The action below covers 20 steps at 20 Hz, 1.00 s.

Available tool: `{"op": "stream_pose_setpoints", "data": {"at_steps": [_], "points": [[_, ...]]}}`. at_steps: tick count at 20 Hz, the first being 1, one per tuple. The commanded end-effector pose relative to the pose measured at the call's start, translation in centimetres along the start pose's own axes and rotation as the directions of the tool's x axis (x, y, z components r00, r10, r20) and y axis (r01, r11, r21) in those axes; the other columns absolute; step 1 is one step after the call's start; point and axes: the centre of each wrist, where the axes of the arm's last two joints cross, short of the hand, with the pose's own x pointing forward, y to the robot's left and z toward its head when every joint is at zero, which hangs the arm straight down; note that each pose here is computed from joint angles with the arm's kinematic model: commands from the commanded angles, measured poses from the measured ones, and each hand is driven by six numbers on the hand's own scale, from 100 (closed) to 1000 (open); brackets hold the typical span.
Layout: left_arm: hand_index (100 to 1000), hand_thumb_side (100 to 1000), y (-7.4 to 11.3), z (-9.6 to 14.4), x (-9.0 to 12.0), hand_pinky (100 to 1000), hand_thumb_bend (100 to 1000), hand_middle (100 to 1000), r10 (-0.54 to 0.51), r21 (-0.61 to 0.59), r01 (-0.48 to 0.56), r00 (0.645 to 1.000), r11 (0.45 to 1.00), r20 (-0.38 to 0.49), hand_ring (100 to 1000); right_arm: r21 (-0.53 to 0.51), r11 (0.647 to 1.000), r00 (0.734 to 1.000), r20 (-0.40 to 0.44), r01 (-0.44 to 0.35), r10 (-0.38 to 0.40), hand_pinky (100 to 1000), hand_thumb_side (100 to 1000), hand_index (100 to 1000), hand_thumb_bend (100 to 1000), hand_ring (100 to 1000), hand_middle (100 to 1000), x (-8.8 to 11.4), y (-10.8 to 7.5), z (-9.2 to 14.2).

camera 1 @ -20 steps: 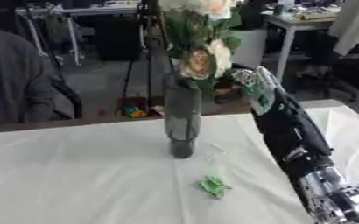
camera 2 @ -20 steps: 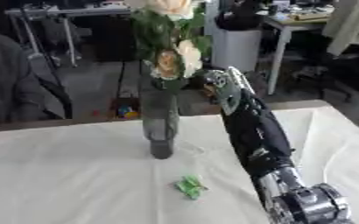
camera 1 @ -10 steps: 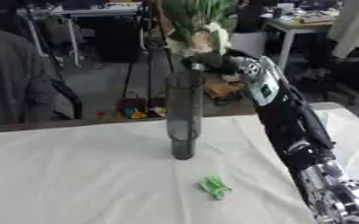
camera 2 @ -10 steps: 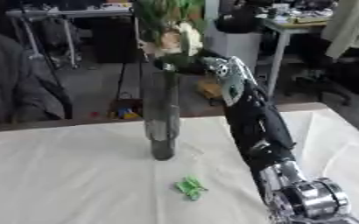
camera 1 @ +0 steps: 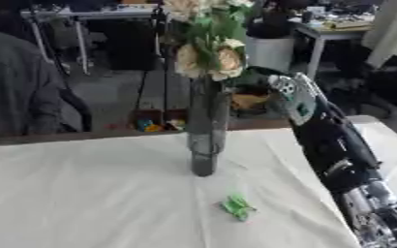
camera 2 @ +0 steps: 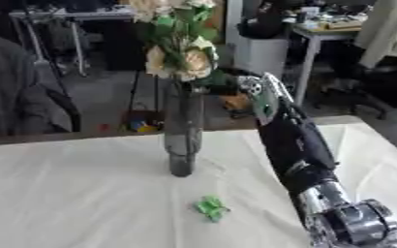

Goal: Arrange flowers into the vase.

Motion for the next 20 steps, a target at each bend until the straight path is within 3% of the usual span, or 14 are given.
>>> {"op": "stream_pose_setpoints", "data": {"at_steps": [1, 13, 20], "points": [[762, 954, 0.8, -0.2, 0.8, 763, 607, 622, -0.040, -0.005, 0.040, 0.999, 0.999, 0.013, 699, -0.047, 0.999, 1.000, 0.002, -0.022, 0.022, 1000, 1000, 909, 574, 1000, 1000, -0.4, -2.2, 1.1], [762, 954, 0.9, -0.1, 0.7, 763, 607, 622, -0.042, -0.002, 0.042, 0.999, 0.999, 0.009, 698, -0.090, 0.995, 0.999, 0.022, -0.033, 0.035, 1000, 993, 903, 554, 1000, 999, 0.5, -3.3, 1.2], [761, 955, 1.3, 0.2, 0.6, 764, 610, 623, -0.056, 0.008, 0.056, 0.998, 0.998, -0.007, 700, -0.151, 0.986, 0.998, 0.010, -0.065, 0.068, 1000, 975, 899, 552, 1000, 998, -1.3, -5.1, 3.7]]}}
